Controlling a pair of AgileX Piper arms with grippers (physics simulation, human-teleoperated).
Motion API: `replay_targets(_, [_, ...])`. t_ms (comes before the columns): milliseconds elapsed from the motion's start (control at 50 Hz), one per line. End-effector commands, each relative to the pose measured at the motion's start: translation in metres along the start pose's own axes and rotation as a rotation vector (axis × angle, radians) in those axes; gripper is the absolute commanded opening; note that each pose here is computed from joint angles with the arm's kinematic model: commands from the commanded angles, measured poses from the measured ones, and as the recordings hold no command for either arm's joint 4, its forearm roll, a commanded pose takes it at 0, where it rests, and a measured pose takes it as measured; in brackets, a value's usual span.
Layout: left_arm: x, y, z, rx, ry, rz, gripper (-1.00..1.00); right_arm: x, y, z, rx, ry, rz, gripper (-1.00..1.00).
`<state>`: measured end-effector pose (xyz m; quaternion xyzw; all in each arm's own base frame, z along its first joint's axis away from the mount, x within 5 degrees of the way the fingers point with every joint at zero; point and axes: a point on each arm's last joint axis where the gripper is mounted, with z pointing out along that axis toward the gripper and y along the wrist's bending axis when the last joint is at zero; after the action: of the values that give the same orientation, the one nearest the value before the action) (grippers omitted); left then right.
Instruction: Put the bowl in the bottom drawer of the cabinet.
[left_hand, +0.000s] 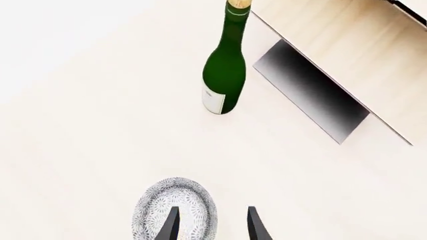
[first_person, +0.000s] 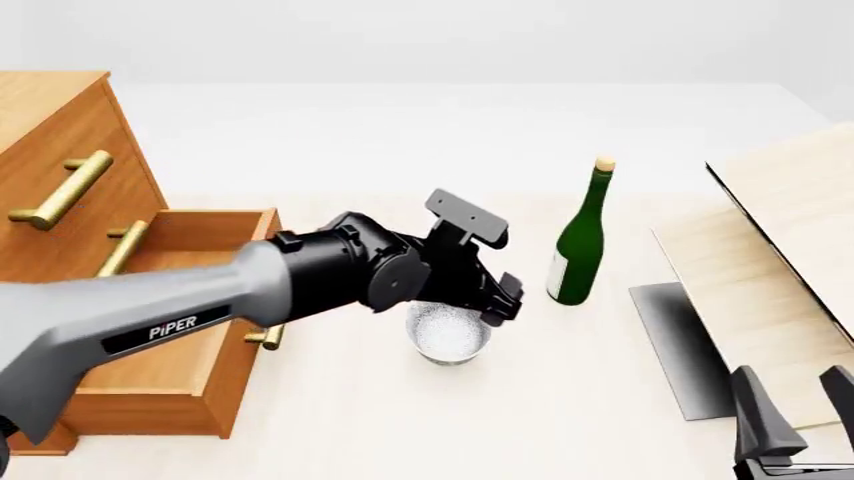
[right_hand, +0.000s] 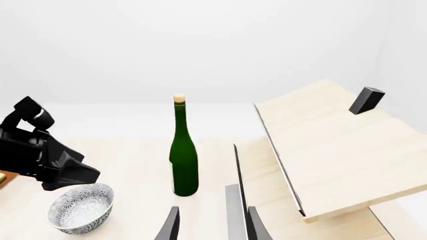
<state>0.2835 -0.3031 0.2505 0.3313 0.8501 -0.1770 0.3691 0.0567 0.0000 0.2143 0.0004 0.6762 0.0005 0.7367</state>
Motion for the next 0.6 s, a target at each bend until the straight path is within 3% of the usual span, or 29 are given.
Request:
replay_targets(20, [0.003, 0.008, 0.012, -0.014, 0.013, -0.021, 1.00, 0.000, 0.000, 0.000, 0.000, 0.000, 0.000, 1.00])
replay_targets(320, [0.006, 0.013, 0.025, -0.024, 0.026, -0.052, 1.00, 0.000, 0.000, 0.000, 0.000, 0.000, 0.000, 1.00])
replay_targets(380, [0.010, 0.014, 0.034, -0.026, 0.039, -0.056, 1.00, 0.000, 0.000, 0.000, 0.000, 0.000, 0.000, 1.00])
replay_targets(400, [0.021, 0.007, 0.048, -0.018, 0.082, -0.071, 1.00, 0.000, 0.000, 0.000, 0.000, 0.000, 0.000, 1.00])
replay_targets(600, [0.022, 0.008, 0.048, -0.020, 0.086, -0.080, 1.00, 0.000, 0.000, 0.000, 0.000, 0.000, 0.000, 1.00])
